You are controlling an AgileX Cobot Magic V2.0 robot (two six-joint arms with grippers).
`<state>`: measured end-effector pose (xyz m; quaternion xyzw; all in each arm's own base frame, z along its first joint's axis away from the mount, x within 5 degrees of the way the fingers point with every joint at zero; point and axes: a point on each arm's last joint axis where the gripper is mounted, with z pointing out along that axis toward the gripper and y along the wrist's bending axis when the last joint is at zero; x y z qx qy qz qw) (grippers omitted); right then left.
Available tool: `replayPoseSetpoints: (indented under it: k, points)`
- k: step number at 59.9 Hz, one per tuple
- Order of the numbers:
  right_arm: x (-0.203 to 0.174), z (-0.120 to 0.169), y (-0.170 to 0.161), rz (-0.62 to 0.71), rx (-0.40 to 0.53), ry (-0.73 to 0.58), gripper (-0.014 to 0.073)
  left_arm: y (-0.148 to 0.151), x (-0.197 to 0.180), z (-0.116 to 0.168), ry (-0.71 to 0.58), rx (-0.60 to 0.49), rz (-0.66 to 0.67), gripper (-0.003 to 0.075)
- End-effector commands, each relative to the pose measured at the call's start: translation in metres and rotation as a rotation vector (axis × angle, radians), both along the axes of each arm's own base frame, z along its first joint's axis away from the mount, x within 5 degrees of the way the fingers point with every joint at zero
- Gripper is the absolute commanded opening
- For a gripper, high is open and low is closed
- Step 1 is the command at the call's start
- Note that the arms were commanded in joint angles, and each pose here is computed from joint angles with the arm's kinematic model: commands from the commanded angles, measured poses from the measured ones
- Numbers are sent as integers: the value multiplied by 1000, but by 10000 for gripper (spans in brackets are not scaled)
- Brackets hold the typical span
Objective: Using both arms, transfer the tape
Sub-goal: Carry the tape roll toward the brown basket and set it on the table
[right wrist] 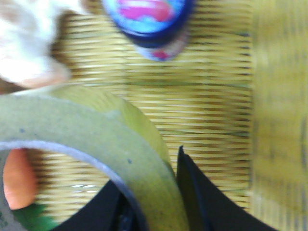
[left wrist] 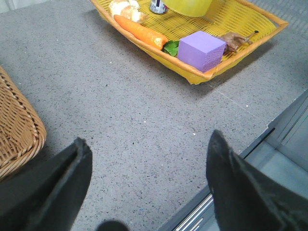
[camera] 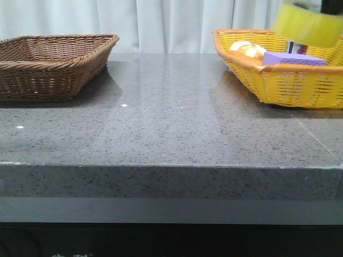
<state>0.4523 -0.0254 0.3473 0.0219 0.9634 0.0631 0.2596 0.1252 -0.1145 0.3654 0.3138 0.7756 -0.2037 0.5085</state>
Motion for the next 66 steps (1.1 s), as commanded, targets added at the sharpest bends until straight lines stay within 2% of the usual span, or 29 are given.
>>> replayPoseSetpoints:
  k: [1,15,24,38,49,59,66]
  points:
    - [-30,56,24,60,19,-99,183,-2,0,17,-73,-82,-3,491]
    - [-45,69,94,228,29,-130,183,-2,0,17,-73,-82,-3,491]
    - [-58,70,152,370,39,-145,183,-2,0,17,-73,-82,-3,491]
    - [-70,61,213,504,18,-172,183,-2,0,17,-73,-82,-3,491]
    - [-68,35,239,558,-52,-108,183,-2,0,17,-73,-82,-3,491]
    - [-61,8,249,574,-136,-39,183,-2,0,17,-73,-82,-3,491]
    - [-56,-7,253,578,-155,0,185,-2,0,17,-73,-82,-3,491]
